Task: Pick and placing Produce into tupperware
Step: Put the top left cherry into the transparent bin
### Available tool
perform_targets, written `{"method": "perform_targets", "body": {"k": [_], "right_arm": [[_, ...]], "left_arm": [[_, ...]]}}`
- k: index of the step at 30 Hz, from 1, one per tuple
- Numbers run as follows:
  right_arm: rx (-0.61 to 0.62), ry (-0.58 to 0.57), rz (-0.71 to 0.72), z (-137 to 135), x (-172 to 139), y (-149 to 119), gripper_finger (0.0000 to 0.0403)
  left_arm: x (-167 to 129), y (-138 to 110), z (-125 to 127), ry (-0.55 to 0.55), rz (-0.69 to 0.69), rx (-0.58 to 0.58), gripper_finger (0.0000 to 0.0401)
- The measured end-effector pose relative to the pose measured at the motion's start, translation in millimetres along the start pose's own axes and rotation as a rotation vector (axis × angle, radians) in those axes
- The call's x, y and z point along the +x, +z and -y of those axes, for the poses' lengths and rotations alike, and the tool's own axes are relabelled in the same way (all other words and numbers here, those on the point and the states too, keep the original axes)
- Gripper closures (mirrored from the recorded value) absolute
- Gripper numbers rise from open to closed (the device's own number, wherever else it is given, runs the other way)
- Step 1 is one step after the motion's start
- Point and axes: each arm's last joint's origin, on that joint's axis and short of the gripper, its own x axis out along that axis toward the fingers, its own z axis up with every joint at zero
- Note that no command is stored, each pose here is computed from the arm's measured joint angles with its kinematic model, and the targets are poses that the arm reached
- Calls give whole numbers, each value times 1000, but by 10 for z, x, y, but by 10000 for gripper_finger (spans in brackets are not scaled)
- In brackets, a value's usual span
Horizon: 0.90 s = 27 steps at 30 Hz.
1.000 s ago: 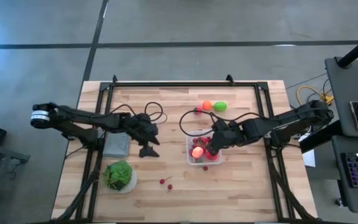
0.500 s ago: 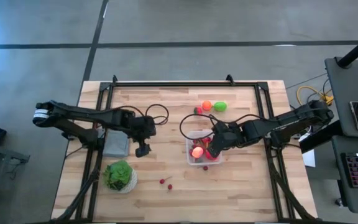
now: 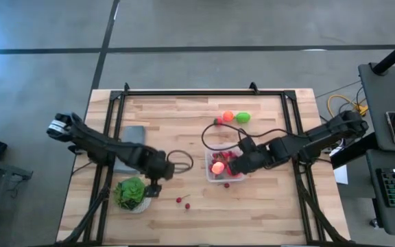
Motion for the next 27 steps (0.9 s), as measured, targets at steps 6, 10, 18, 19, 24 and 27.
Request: {"method": "perform_targets", "body": {"k": [6, 10, 18, 19, 24, 27], "right_arm": [[-49, -22, -23, 14, -41, -120, 147], [-89, -62, -52, 63, -74, -166, 149], [-237, -27, -85, 94, -236, -305, 153], [-254, -32, -88, 109, -257, -318, 154], [-287, -64, -100, 194, -358, -364, 156], [-290, -69, -67, 228, -410, -376, 157]], "left_arm": [[2, -37, 184, -5, 8, -98, 99], [-32, 25, 205, 3, 77, -286, 99], [57, 223, 365, -109, 244, -280, 99], [91, 243, 407, -112, 255, -214, 99], [367, 282, 582, -75, 227, 42, 99], [575, 288, 587, -43, 167, 34, 99]]}}
